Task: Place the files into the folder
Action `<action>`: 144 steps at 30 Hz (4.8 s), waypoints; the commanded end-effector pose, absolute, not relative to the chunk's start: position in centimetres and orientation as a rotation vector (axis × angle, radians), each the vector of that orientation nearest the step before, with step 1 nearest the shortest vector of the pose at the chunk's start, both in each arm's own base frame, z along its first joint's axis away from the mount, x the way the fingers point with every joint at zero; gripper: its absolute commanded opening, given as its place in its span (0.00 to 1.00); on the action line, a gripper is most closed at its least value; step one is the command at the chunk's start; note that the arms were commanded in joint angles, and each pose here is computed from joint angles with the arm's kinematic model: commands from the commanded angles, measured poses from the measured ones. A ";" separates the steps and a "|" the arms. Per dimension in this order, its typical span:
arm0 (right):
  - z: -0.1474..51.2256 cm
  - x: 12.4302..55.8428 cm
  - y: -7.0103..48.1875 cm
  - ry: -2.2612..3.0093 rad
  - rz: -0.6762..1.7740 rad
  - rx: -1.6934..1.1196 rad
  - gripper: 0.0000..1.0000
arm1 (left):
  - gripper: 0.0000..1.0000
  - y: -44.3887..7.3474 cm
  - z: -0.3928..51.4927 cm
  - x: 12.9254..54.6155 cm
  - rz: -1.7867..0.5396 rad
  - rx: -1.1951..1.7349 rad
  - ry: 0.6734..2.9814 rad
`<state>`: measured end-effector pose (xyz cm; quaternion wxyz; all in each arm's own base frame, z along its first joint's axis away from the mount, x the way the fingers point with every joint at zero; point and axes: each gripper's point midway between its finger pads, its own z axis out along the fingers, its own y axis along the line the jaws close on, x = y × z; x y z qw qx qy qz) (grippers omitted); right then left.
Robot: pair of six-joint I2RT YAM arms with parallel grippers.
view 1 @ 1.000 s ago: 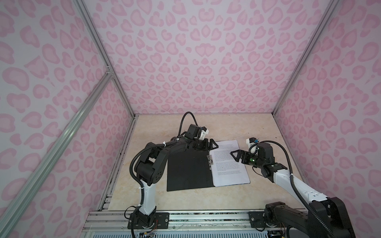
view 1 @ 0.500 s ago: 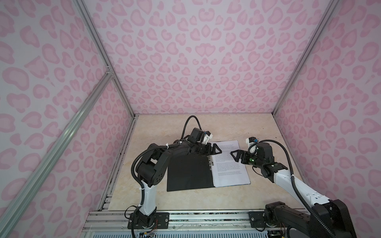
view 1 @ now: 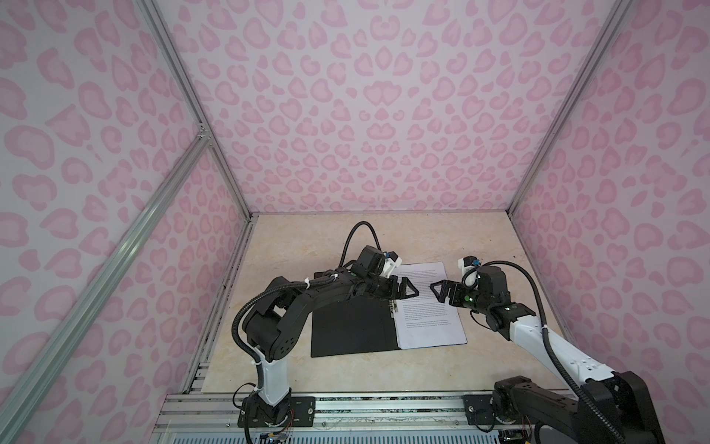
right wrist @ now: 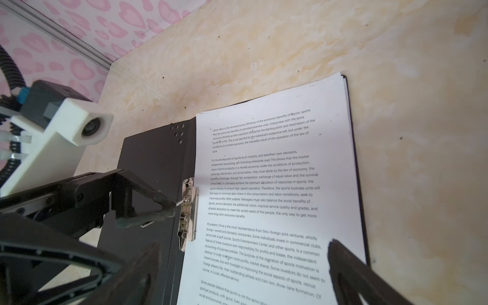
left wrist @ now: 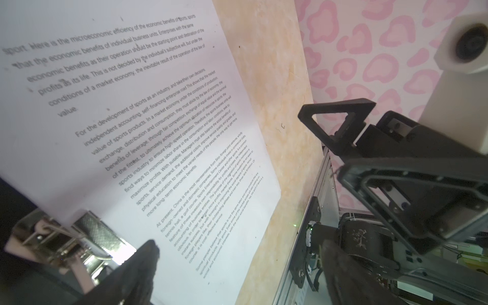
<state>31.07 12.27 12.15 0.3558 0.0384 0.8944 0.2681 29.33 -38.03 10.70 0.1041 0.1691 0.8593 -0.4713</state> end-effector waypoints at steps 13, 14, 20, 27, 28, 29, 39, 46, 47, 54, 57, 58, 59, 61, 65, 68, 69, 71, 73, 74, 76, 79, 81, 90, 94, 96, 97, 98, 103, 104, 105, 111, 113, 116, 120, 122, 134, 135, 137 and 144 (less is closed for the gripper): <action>13.0 30.8 7.3 2.200 0.570 0.396 0.98 | 0.97 -35.7 23.1 28.7 -1.346 0.503 2.220; 13.1 30.7 7.0 2.171 0.590 0.424 0.98 | 0.97 -34.7 23.5 28.5 -1.297 0.483 2.206; 13.8 30.3 5.5 2.086 0.574 0.449 0.98 | 0.97 -27.5 23.6 26.5 -1.021 0.324 2.143; 14.2 30.0 5.5 2.045 0.584 0.444 0.91 | 0.97 -20.1 17.6 24.2 -0.757 0.129 2.193; 14.2 30.0 5.6 2.047 0.582 0.437 0.90 | 0.97 -19.4 16.4 23.9 -0.733 0.104 2.212; 14.1 30.0 5.7 2.055 0.573 0.426 0.90 | 0.97 -18.9 15.2 23.7 -0.719 0.078 2.235; 10.7 28.6 10.6 2.255 0.618 0.414 0.86 | 0.97 -20.2 9.0 22.0 -0.803 0.115 2.360; 11.6 28.1 15.1 2.271 0.763 0.435 0.85 | 0.98 -19.9 7.2 21.9 -0.881 0.080 2.322; 11.8 28.1 16.1 2.280 0.786 0.429 0.84 | 0.97 -19.9 6.8 21.8 -0.906 0.064 2.333; 12.7 28.7 21.5 2.344 0.933 0.423 0.76 | 0.97 -19.8 4.5 21.8 -0.965 0.018 2.439; 12.8 29.3 23.8 2.367 0.982 0.419 0.73 | 0.97 -20.2 3.7 21.6 -0.996 0.011 2.480; 12.8 29.5 24.6 2.378 1.001 0.423 0.71 | 0.97 -20.2 3.3 21.5 -0.995 0.001 2.494; 12.7 29.7 25.3 2.384 1.019 0.426 0.69 | 0.97 -20.2 3.1 21.6 -0.991 -0.008 2.501; 12.5 29.8 26.6 2.394 1.056 0.434 0.64 | 0.97 -20.0 2.9 21.7 -0.981 -0.028 2.508; 11.7 30.3 28.4 2.399 1.120 0.492 0.53 | 0.97 -19.8 2.8 21.7 -0.966 -0.034 2.514; 11.1 30.6 29.4 2.387 1.206 0.568 0.40 | 0.97 -19.8 2.9 21.7 -0.959 -0.028 2.510; 10.9 30.7 29.6 2.380 1.229 0.600 0.37 | 0.97 -19.7 2.9 21.7 -0.958 -0.027 2.509; 10.4 30.8 29.5 2.378 1.238 0.651 0.32 | 0.97 -19.8 3.0 21.7 -0.960 -0.022 2.510; 10.2 30.8 29.5 2.381 1.238 0.689 0.27 | 0.97 -19.9 3.1 21.7 -0.964 -0.017 2.508; 10.1 30.8 29.4 2.381 1.236 0.707 0.25 | 0.97 -19.9 3.1 21.7 -0.965 -0.016 2.509; 9.9 30.8 29.1 2.381 1.225 0.741 0.25 | 0.97 -19.9 3.2 21.7 -0.965 -0.014 2.505; 9.6 30.7 28.6 2.385 1.196 0.780 0.25 | 0.97 -19.9 3.4 21.7 -0.968 -0.010 2.502; 9.4 30.6 28.7 2.394 1.206 0.800 0.24 | 0.97 -19.9 3.6 21.8 -0.972 -0.006 2.492; 8.3 30.2 28.6 2.404 1.223 0.872 0.26 | 0.97 -19.8 3.9 21.7 -0.968 -0.001 2.482; 8.2 30.4 28.6 2.400 1.223 0.884 0.26 | 0.97 -19.8 4.0 21.7 -0.965 0.002 2.479; 8.3 30.5 28.6 2.398 1.223 0.888 0.24 | 0.97 -19.8 4.0 21.7 -0.963 0.004 2.480; 8.1 30.4 28.6 2.401 1.220 0.893 0.24 | 0.97 -19.8 4.0 21.7 -0.964 0.006 2.480; 7.9 30.4 28.4 2.396 1.212 0.908 0.24 | 0.97 -19.8 4.0 21.7 -0.965 0.006 2.480; 7.7 30.4 28.4 2.394 1.226 0.922 0.23 | 0.97 -19.9 4.0 21.7 -0.971 0.009 2.482; 7.7 30.5 28.4 2.390 1.231 0.928 0.23 | 0.97 -19.9 4.0 21.7 -0.973 0.010 2.482; 7.8 30.6 28.4 2.378 1.240 0.930 0.23 | 0.97 -19.9 4.0 21.7 -0.972 0.012 2.482; 7.8 30.8 28.3 2.378 1.243 0.932 0.22 | 0.97 -19.9 4.1 21.7 -0.970 0.013 2.481; 7.7 30.9 28.3 2.376 1.251 0.940 0.23 | 0.97 -19.9 4.1 21.7 -0.970 0.013 2.480; 7.6 31.0 28.2 2.377 1.246 0.943 0.22 | 0.97 -19.9 4.1 21.7 -0.969 0.013 2.479; 7.3 30.9 28.1 2.378 1.247 0.957 0.16 | 0.97 -19.9 4.1 21.7 -0.968 0.014 2.480; 7.2 30.8 27.9 2.376 1.242 0.963 0.16 | 0.97 -19.9 4.1 21.7 -0.968 0.014 2.480; 6.2 29.6 27.0 2.383 1.219 0.991 0.07 | 0.97 -19.9 3.8 21.8 -0.955 0.018 2.495; 6.1 29.5 26.9 2.383 1.218 0.995 0.06 | 0.97 -19.9 3.8 21.8 -0.960 0.022 2.494; 5.9 29.3 26.7 2.382 1.215 0.997 0.05 | 0.97 -19.9 3.8 21.8 -0.953 0.018 2.497; 7.7 29.6 26.9 2.368 1.244 0.921 0.14 | 0.97 -19.7 3.6 21.8 -0.943 0.015 2.501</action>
